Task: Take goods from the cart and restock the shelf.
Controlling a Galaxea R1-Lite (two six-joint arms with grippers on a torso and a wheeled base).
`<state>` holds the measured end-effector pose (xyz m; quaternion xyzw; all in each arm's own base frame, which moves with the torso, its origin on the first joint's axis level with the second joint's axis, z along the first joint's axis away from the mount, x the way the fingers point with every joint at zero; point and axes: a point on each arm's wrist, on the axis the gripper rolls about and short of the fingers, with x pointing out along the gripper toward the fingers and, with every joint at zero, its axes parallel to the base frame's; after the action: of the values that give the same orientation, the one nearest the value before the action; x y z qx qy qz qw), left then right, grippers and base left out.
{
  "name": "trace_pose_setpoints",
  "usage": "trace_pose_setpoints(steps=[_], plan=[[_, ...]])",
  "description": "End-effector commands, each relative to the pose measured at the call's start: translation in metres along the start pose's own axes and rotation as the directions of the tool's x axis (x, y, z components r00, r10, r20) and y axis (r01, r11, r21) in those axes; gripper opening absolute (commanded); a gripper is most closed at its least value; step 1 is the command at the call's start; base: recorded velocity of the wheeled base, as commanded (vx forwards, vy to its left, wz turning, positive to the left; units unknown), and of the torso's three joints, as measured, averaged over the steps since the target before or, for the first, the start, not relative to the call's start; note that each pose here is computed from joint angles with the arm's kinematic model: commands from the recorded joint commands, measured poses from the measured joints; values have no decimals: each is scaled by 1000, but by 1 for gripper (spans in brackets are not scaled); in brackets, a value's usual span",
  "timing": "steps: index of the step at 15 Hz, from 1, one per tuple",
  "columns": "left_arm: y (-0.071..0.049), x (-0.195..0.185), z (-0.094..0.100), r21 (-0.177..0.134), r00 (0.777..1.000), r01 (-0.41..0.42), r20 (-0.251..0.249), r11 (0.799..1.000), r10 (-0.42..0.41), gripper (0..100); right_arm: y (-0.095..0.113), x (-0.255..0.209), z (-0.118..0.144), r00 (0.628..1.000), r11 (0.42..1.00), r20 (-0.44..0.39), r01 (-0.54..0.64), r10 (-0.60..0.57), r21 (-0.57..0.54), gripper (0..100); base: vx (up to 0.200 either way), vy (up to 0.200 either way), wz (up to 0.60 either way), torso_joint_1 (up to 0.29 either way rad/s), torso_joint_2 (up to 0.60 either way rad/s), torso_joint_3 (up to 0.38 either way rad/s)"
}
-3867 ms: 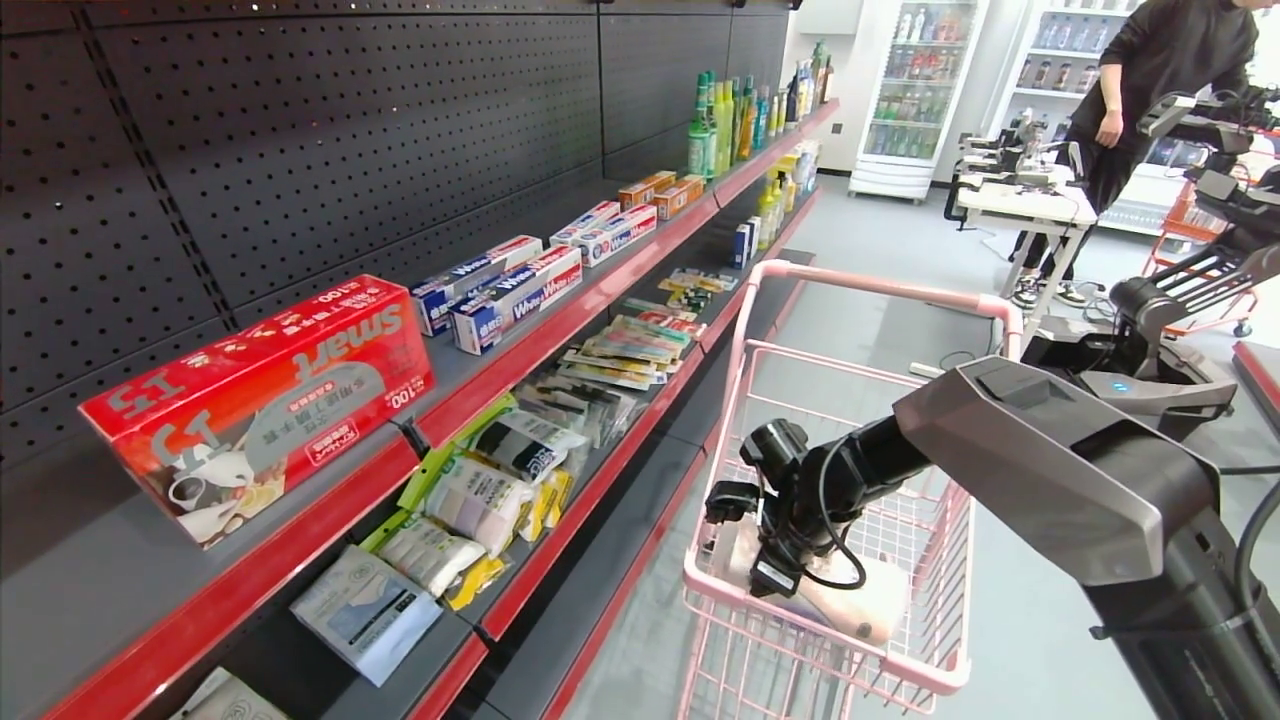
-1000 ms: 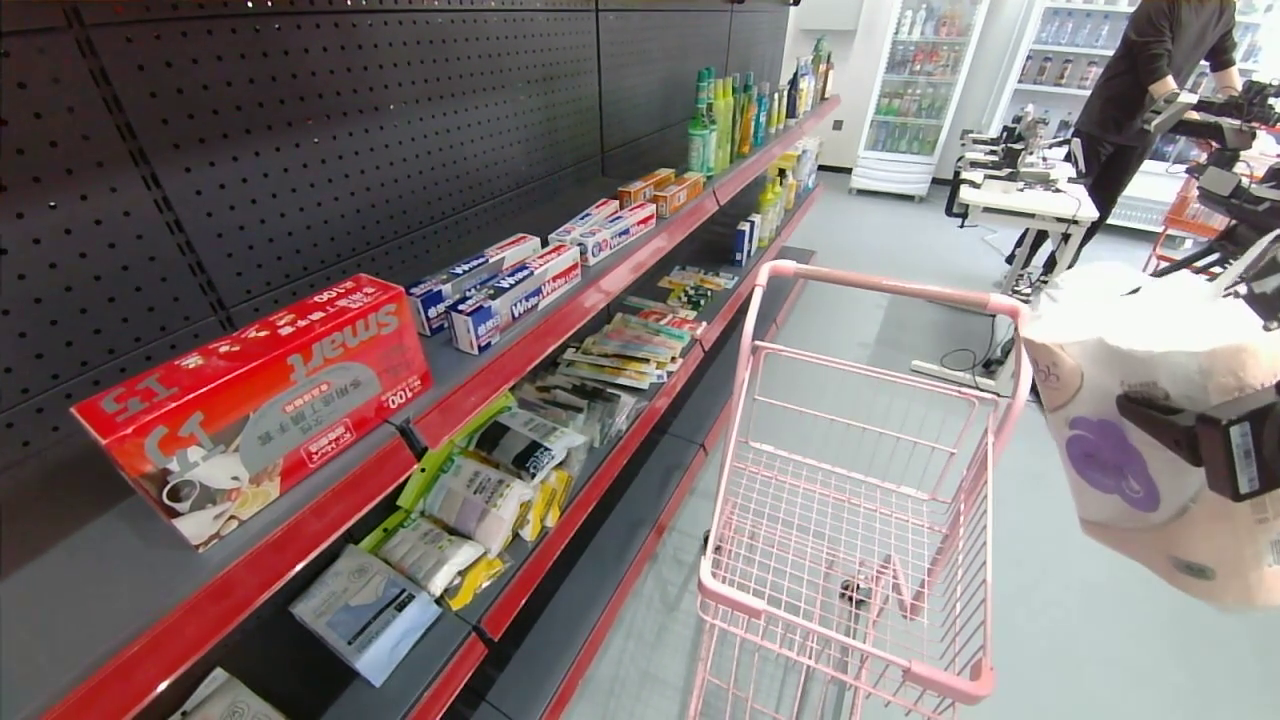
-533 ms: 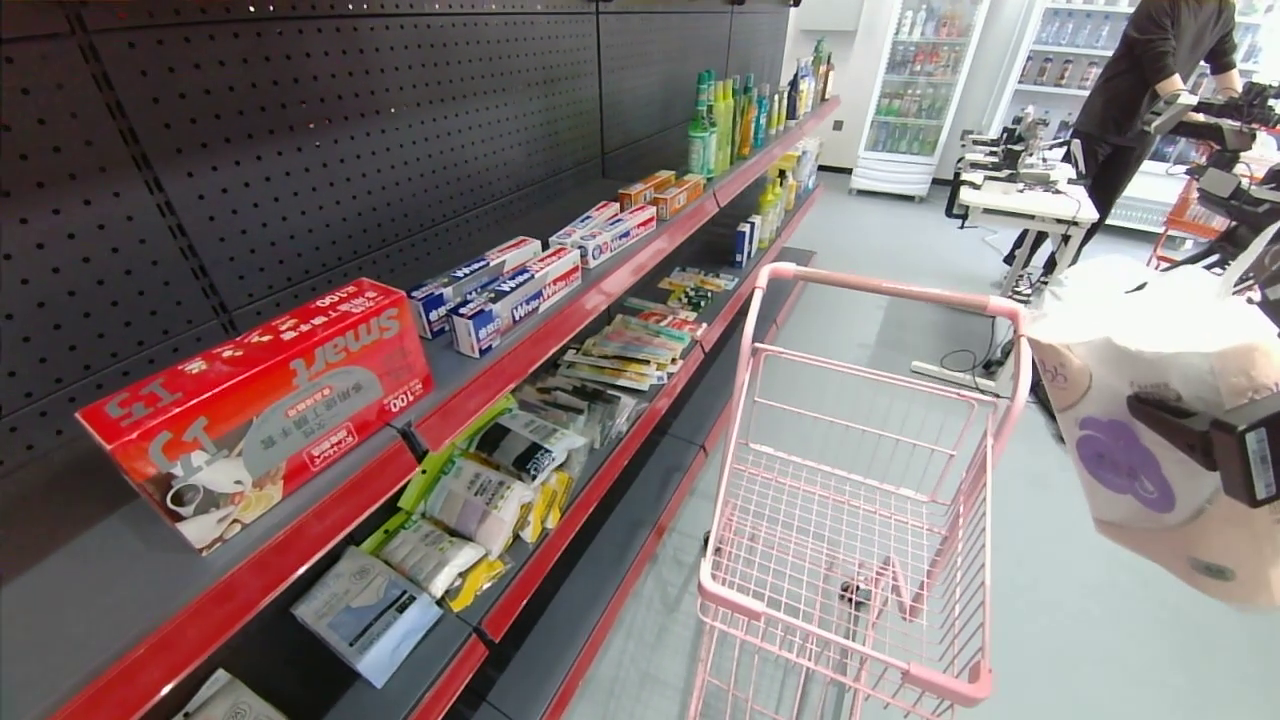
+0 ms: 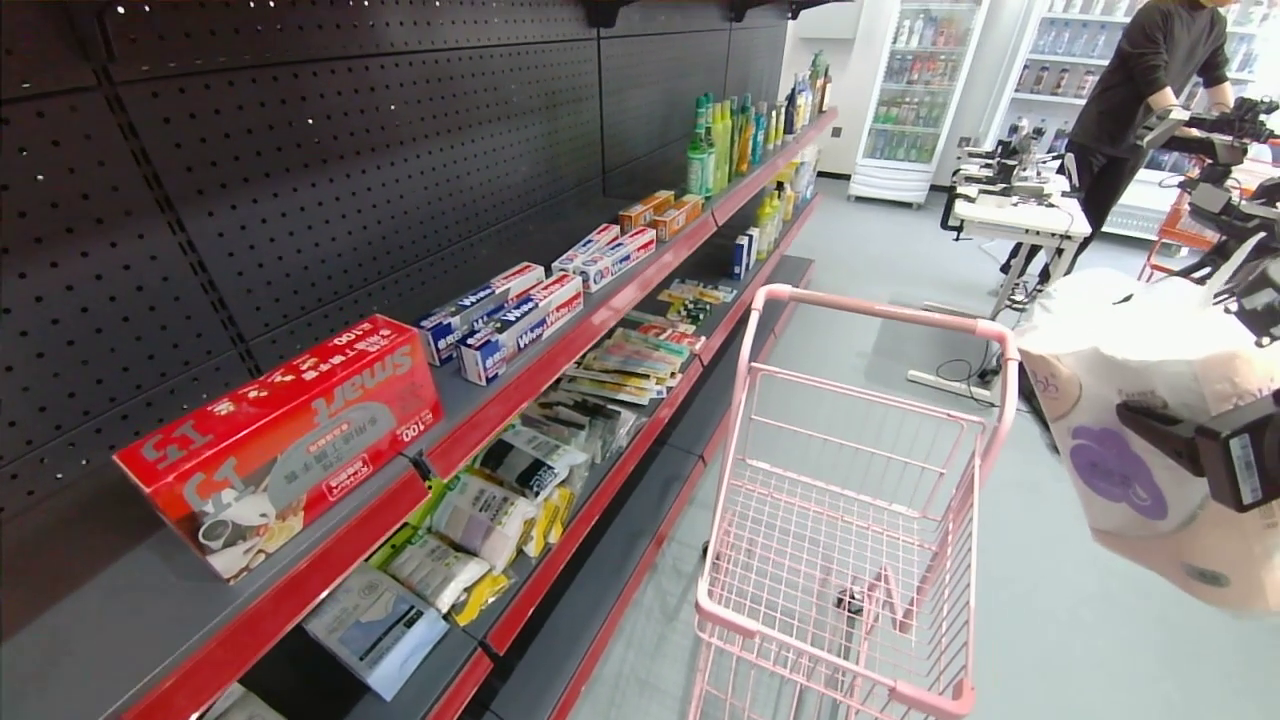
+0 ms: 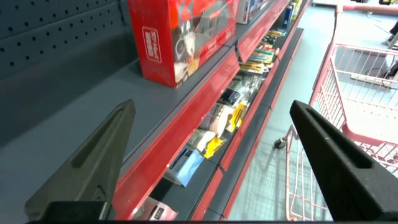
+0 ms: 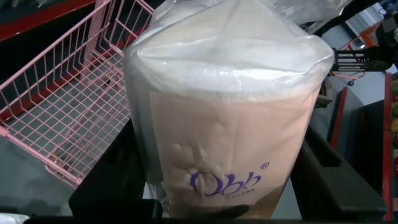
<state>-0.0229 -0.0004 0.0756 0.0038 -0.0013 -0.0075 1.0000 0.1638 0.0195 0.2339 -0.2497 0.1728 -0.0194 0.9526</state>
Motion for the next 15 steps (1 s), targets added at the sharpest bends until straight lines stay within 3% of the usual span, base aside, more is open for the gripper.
trace_pose_setpoints(steps=[1,15], plan=[[0,0,0,0,1000,-1,-1,1000,1,100,2,5,0,1000,1000,-14,-8,8,-10,0,0,0,0,173,-364,-188],[0,0,0,0,1000,-1,-1,1000,1,100,6,17,2,999,999,-31,-45,45,-28,0,0,0,0,147,-299,-158]])
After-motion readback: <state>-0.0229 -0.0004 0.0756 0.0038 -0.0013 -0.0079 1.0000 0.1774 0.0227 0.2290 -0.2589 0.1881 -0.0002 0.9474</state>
